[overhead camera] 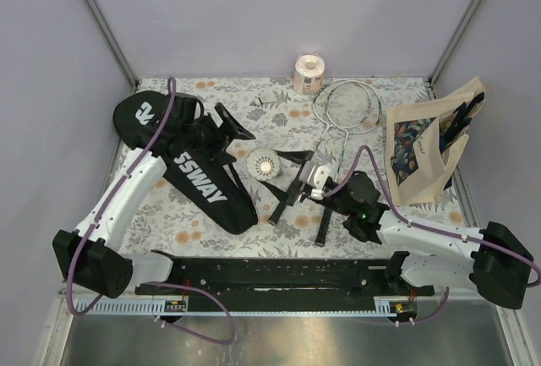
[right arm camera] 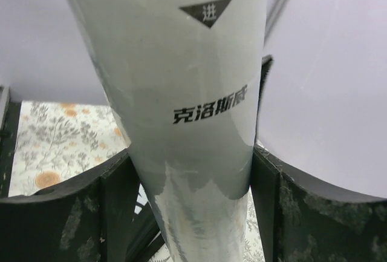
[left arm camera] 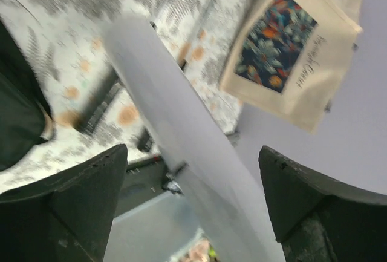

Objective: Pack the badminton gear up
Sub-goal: Adjust the shuttle tube, then pick up the shuttlecock at the center of the board.

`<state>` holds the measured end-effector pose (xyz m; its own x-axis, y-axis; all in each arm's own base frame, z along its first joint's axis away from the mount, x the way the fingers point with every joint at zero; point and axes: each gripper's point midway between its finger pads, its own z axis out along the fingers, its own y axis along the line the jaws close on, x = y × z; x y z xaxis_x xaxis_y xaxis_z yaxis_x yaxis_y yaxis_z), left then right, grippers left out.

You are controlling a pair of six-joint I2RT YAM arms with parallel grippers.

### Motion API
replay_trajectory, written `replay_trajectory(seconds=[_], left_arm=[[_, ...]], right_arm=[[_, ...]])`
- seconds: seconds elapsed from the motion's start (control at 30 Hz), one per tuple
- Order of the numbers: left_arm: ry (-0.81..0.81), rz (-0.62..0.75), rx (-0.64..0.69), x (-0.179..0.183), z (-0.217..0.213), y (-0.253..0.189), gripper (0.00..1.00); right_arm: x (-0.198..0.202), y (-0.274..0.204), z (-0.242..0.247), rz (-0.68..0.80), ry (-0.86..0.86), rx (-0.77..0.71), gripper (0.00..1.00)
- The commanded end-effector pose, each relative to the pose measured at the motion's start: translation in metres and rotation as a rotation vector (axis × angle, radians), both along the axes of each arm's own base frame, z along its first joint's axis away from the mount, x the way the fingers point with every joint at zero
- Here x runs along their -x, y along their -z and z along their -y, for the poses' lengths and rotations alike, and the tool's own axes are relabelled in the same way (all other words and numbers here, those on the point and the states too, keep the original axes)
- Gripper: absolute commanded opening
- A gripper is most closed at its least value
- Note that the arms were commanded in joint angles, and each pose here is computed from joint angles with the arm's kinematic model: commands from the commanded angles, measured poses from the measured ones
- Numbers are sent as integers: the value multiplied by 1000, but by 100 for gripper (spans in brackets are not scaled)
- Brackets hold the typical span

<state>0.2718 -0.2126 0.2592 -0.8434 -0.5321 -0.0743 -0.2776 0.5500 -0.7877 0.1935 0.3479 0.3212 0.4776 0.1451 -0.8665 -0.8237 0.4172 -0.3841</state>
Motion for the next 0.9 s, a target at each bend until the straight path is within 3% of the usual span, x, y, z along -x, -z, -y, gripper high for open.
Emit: replay_trajectory(seconds=[0.0,0.13,0.2,0.3,0.43,0.53,0.87], left_arm=[[-40,153,-310,-33,-40,15,91],[-44,349,-696,-83,-91,11,90],[-81,350,-846,-110,-117,17,90],[-112,380,-905,-150,-136,19,89],[-171,274,-984,-202,-173,49,86],[-174,284,-1049,-242,-201,60,84],[-65,448,-764,-335,-220,93,84]], right_arm=[[-20,-56,35,-106,155,-223,49],[-37,-57,51,-225,275,-209,47],[-40,-56,57,-276,306,-196,48],[-41,-51,70,-336,353,-170,48],[-40,-49,91,-348,417,-138,48],[-36,-51,102,-347,431,-122,47],[-19,-76,118,-346,403,-99,47]])
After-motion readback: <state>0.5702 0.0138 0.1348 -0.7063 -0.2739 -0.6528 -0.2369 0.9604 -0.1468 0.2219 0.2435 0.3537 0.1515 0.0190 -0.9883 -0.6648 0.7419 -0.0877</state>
